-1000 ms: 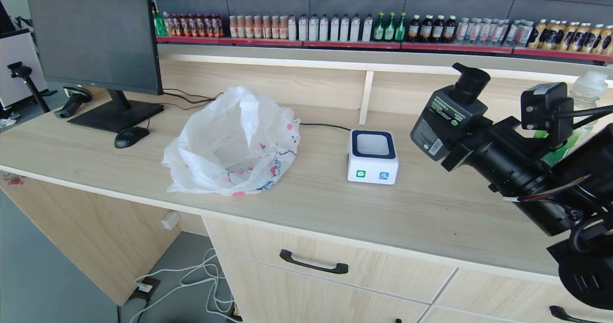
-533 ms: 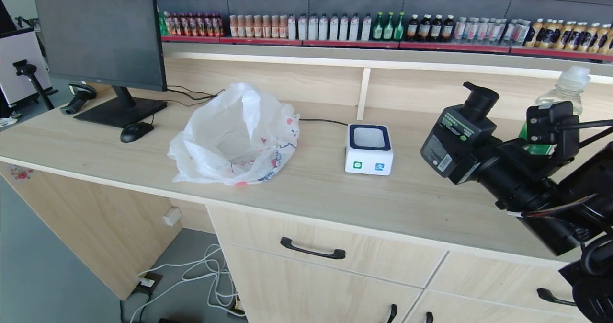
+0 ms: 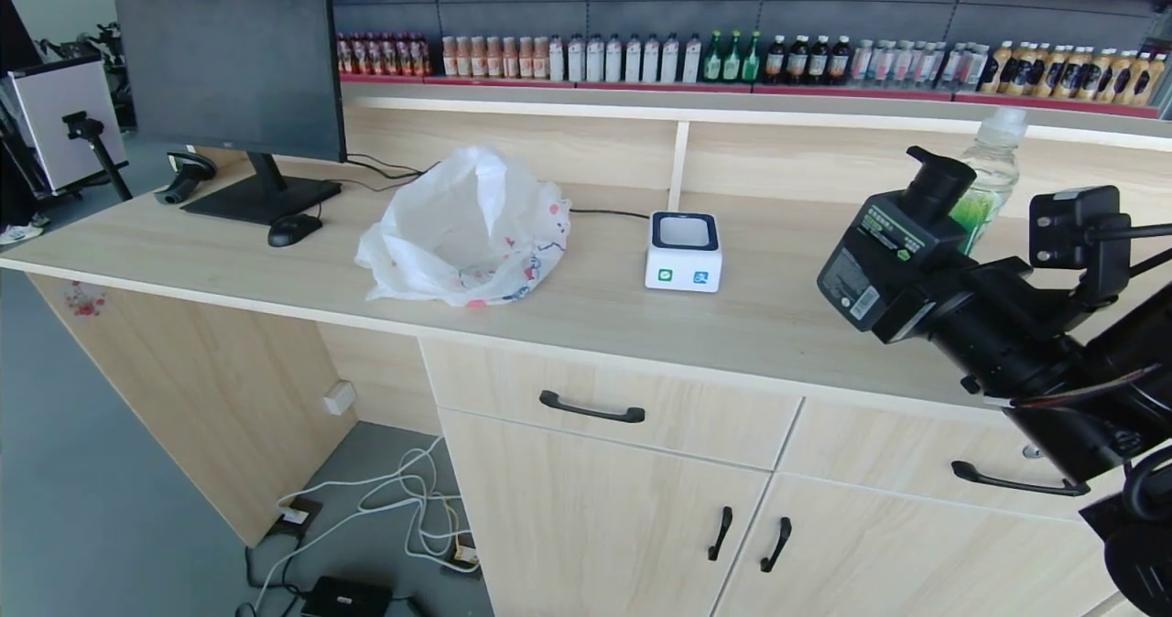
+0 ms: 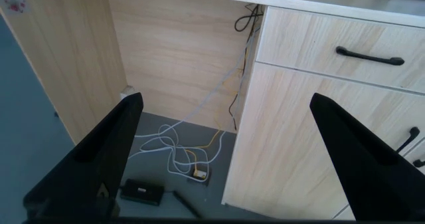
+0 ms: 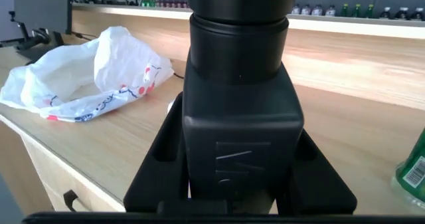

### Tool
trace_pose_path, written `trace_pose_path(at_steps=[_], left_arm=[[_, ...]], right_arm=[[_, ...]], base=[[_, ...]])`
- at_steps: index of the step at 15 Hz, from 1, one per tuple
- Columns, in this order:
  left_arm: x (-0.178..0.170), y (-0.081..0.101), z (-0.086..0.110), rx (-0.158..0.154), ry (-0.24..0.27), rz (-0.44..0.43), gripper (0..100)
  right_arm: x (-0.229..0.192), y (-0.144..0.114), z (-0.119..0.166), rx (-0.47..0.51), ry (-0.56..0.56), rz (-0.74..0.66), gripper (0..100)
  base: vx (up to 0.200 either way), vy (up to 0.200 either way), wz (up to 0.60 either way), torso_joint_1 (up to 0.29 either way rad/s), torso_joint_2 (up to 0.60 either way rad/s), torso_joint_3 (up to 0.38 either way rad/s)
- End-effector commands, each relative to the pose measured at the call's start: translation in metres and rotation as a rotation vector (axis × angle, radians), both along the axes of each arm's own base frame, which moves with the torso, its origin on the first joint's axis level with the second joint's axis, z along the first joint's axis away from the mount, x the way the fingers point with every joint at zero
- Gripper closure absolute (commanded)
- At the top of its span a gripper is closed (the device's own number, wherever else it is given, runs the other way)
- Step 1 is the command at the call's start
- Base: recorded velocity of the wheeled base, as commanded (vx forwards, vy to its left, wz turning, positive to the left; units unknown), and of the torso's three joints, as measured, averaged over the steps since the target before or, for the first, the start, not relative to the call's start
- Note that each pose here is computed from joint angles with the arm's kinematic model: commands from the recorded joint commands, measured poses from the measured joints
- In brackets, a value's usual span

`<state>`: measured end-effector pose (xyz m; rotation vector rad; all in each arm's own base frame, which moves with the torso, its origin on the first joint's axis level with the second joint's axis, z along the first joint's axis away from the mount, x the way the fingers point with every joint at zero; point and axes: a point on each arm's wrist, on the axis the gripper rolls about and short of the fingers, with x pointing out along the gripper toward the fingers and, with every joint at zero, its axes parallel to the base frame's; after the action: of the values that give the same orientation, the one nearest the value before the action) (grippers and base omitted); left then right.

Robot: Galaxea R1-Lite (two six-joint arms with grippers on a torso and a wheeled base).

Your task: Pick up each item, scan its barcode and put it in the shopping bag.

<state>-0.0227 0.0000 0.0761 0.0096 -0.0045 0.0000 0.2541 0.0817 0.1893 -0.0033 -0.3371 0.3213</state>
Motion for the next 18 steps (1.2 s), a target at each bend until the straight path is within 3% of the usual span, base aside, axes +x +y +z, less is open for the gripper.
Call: trace_pose_path(at_steps=[1, 13, 18], left_arm=[[0.000, 0.000, 0.000, 0.000, 0.000, 0.000, 0], [0.000, 0.000, 0.000, -0.003, 0.000, 0.002, 0], [0.000, 0.000, 0.000, -0.003, 0.000, 0.002, 0]], right_arm=[[0.001, -0.002, -0.002, -0.002, 0.008, -0.008, 100], [0.012, 0.003, 0.008, 0.032, -0.032, 0.006, 100], [0.014, 0.004, 0.007, 0.031, -0.027, 0.006, 100]], base=[[0.000, 0.200, 0.00, 0.002, 0.00, 0.007], [0.000, 0.200, 0.00, 0.006, 0.00, 0.004], [0.000, 0.200, -0.60, 0.000, 0.00, 0.004]])
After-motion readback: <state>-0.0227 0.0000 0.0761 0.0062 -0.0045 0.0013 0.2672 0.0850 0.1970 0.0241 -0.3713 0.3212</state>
